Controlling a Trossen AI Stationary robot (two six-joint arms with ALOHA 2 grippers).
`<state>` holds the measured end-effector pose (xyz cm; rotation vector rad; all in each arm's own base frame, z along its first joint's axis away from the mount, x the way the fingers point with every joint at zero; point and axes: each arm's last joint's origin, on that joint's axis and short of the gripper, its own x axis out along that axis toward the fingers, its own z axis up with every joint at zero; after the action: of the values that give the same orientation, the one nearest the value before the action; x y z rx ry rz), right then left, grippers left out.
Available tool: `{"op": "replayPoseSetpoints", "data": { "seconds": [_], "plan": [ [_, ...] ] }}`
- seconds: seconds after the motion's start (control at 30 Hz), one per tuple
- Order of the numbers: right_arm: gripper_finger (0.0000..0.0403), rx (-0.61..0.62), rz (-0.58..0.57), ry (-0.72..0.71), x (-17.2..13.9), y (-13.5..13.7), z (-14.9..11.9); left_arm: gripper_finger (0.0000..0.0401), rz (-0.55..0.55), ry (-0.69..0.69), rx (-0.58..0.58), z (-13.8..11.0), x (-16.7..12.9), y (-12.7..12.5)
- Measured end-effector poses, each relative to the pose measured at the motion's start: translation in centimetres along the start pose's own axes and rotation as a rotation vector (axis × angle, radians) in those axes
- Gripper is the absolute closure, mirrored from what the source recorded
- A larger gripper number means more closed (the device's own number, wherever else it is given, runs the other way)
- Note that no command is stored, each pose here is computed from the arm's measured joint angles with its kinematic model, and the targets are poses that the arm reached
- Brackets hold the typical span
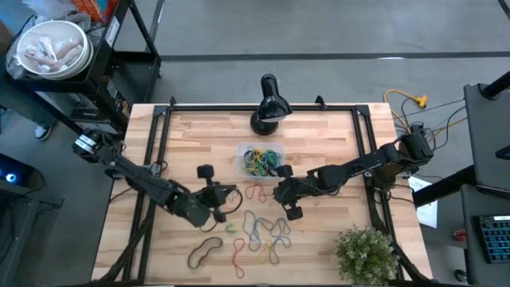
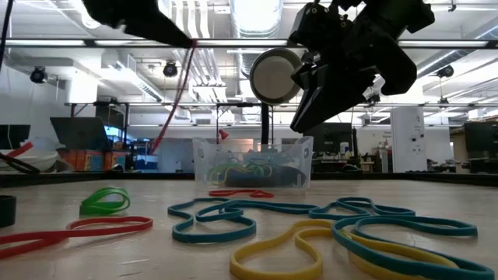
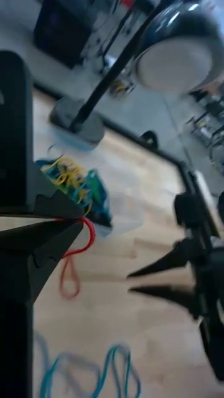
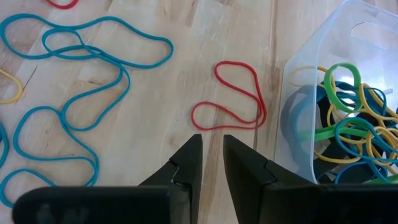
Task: Pick and place rubber bands into bin
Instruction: Put the red rubber band into the transparent bin
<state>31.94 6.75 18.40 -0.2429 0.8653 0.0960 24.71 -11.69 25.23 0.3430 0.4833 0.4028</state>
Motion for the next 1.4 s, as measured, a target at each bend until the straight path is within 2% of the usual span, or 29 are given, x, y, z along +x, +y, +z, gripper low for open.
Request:
{"op": "replayPoseSetpoints", "data": {
  "seconds": [0.23, 0.47, 0.8, 1.17, 1.4],
  "plan": [
    [0.0344, -0.002, 0.001, 0.007, 0.0, 0.0, -0.1, 0.0401, 0.059, -0.036, 0.066, 1.2, 2.4, 2.2],
    [0.0344, -0.006, 0.001, 0.007, 0.0, 0.0, -0.1, 0.0401, 0.104, -0.033, 0.083, 1.5, 4.7, 4.8],
    [0.0343, -0.009, 0.000, 0.008, 0.0, 0.0, -0.1, 0.0401, 0.072, 0.017, 0.040, 0.6, 8.1, 8.5],
    [0.0344, -0.010, 0.001, 0.016, 0.0, 0.0, -0.2, 0.0401, -0.044, 0.124, 0.049, -2.1, 12.3, 8.5],
    [0.0344, -0.013, 0.003, 0.032, 0.0, 0.0, -0.3, 0.0401, -0.063, 0.143, 0.050, -2.5, 13.1, 8.4]
  ]
}}
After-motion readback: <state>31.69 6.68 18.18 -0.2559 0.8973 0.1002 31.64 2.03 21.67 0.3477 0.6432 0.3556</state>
